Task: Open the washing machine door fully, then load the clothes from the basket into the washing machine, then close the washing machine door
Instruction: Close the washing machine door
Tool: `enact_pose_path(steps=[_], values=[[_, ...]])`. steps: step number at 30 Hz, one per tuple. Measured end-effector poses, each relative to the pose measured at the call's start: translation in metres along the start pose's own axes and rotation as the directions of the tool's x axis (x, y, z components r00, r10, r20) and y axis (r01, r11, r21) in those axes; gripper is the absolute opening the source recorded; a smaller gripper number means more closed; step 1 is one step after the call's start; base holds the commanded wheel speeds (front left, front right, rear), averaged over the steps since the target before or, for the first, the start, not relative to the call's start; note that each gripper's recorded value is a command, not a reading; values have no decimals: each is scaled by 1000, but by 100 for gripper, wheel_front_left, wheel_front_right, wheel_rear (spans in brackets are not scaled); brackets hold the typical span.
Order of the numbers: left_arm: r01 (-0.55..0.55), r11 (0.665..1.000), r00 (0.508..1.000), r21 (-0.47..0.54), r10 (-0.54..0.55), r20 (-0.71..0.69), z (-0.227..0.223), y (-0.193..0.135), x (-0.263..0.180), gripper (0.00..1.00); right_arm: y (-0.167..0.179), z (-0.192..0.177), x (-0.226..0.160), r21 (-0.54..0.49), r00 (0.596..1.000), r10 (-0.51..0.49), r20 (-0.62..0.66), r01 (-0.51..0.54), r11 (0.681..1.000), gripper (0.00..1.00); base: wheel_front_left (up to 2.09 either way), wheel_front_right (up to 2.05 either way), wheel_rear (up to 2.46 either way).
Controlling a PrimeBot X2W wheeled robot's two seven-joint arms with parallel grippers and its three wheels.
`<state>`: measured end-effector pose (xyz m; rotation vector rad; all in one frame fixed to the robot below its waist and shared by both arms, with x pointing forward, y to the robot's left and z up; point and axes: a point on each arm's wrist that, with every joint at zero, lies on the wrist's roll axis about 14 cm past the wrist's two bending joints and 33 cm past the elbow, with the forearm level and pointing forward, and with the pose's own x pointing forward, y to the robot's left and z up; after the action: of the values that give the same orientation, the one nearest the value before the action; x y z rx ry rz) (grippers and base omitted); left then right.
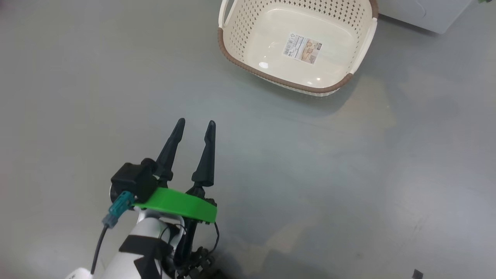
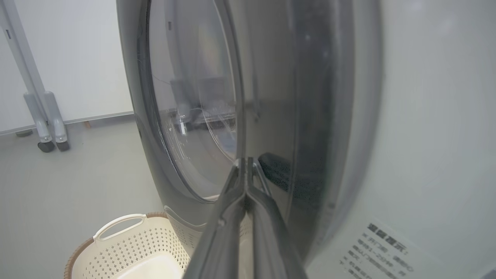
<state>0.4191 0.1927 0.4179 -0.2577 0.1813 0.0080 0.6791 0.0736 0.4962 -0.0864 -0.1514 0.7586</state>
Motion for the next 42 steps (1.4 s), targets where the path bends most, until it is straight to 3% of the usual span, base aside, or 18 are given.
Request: enact_pose_path(steps=[30,42], values=[[-1,1000,1000,-21,0,-11,-4,-1,2,100,-16,0,13,-34,999,-50,-3,50,998,0,0,0,0],[54,998,996,22,-56,65,22,-17,4,100,-4,16,-35,34,997,-82,-13,83,996,0,0,0,0]])
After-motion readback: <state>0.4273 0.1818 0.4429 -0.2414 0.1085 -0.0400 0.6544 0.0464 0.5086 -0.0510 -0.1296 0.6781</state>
